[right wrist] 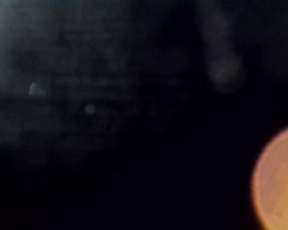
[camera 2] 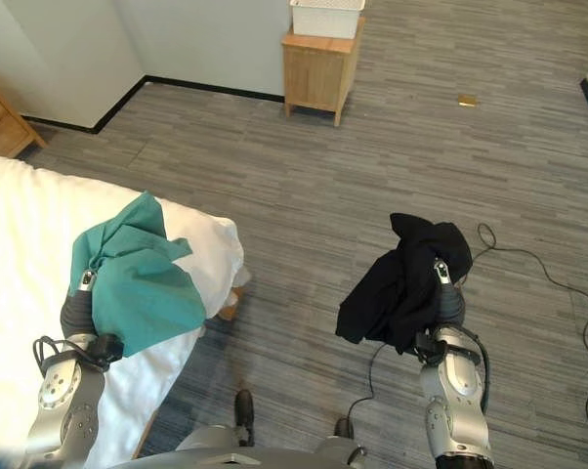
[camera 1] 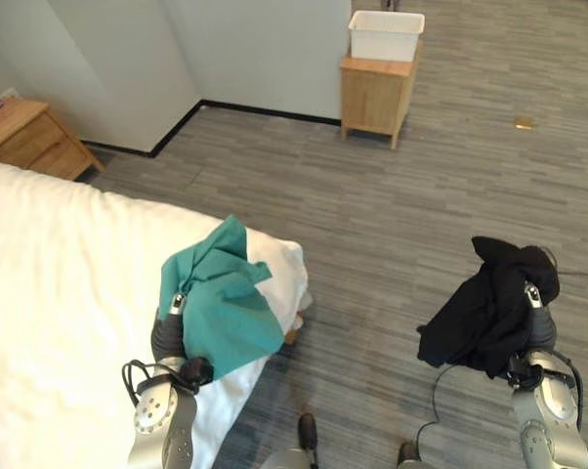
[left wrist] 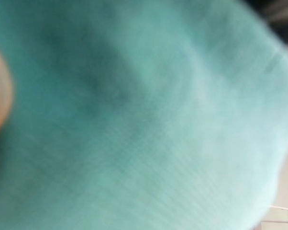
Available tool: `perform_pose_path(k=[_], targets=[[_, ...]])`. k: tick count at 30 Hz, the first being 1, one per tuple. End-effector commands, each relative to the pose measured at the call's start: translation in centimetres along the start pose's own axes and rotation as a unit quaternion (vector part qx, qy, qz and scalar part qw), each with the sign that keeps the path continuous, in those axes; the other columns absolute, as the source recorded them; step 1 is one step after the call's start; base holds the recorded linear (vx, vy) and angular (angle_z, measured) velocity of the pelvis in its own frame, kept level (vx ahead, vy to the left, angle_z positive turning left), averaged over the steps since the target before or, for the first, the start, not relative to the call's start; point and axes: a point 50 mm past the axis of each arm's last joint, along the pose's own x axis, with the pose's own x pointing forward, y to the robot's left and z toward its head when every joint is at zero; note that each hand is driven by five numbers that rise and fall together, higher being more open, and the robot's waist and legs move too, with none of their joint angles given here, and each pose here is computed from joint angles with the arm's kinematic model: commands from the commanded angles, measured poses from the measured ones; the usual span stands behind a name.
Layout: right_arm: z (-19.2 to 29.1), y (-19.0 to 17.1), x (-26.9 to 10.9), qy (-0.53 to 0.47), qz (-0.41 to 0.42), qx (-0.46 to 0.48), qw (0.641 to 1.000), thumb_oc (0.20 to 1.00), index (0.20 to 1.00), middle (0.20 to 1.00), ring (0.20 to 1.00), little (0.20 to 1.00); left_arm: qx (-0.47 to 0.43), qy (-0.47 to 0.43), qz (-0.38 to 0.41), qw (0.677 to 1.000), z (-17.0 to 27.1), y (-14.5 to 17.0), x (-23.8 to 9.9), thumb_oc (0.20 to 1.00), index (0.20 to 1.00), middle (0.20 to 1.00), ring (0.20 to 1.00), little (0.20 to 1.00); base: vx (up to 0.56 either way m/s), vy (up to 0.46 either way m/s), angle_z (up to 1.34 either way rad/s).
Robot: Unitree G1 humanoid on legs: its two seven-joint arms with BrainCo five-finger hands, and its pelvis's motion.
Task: Pick up bed clothes into laundry basket.
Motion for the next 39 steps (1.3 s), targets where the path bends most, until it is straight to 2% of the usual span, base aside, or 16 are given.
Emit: perform_pose_path(k=[1,7,8,16,23,30,39], targets=[[3.4,1.6,1.5,-0.093,0.039,0.018,0.995,0.200,0.200,0.200,0.200,0.200,0.066,-0.096,0.015,0.993,4.5,1.6,1.6,0.200,0.200,0.200,0.200,0.200,0.28,0.202,-0.32],[3.7,0.6,0.9,-0.091,0.028,-0.021,0.995,0.200,0.200,0.200,0.200,0.200,0.087,-0.122,-0.001,0.989,5.7,1.4,2.3,0.200,0.200,0.200,0.200,0.200,0.38,-0.021,-0.08],[3.8,0.6,0.8,-0.100,0.021,0.003,0.995,0.200,0.200,0.200,0.200,0.200,0.073,-0.112,-0.003,0.991,5.1,0.9,2.7,0.200,0.200,0.200,0.200,0.200,0.54,-0.146,0.30],[3.4,0.4,0.7,-0.081,0.039,-0.011,0.996,0.200,0.200,0.200,0.200,0.200,0.033,-0.086,-0.040,0.995,3.6,-0.4,2.3,0.200,0.200,0.200,0.200,0.200,0.53,-0.196,0.38],[4.3,0.6,1.9,-0.097,0.040,-0.015,0.994,0.200,0.200,0.200,0.200,0.200,0.011,-0.071,-0.021,0.997,3.0,0.1,1.7,0.200,0.200,0.200,0.200,0.200,0.52,-0.315,-0.11],[3.6,1.8,2.5,-0.084,0.060,-0.012,0.995,0.200,0.200,0.200,0.200,0.200,-0.007,-0.027,-0.021,0.999,0.8,0.4,0.3,0.200,0.200,0.200,0.200,0.200,0.60,0.023,-0.54],[2.1,1.8,1.1,-0.049,0.065,-0.023,0.996,0.200,0.200,0.200,0.200,0.200,0.034,-0.035,-0.020,0.999,1.6,0.5,0.8,0.200,0.200,0.200,0.200,0.200,0.65,0.152,0.00]])
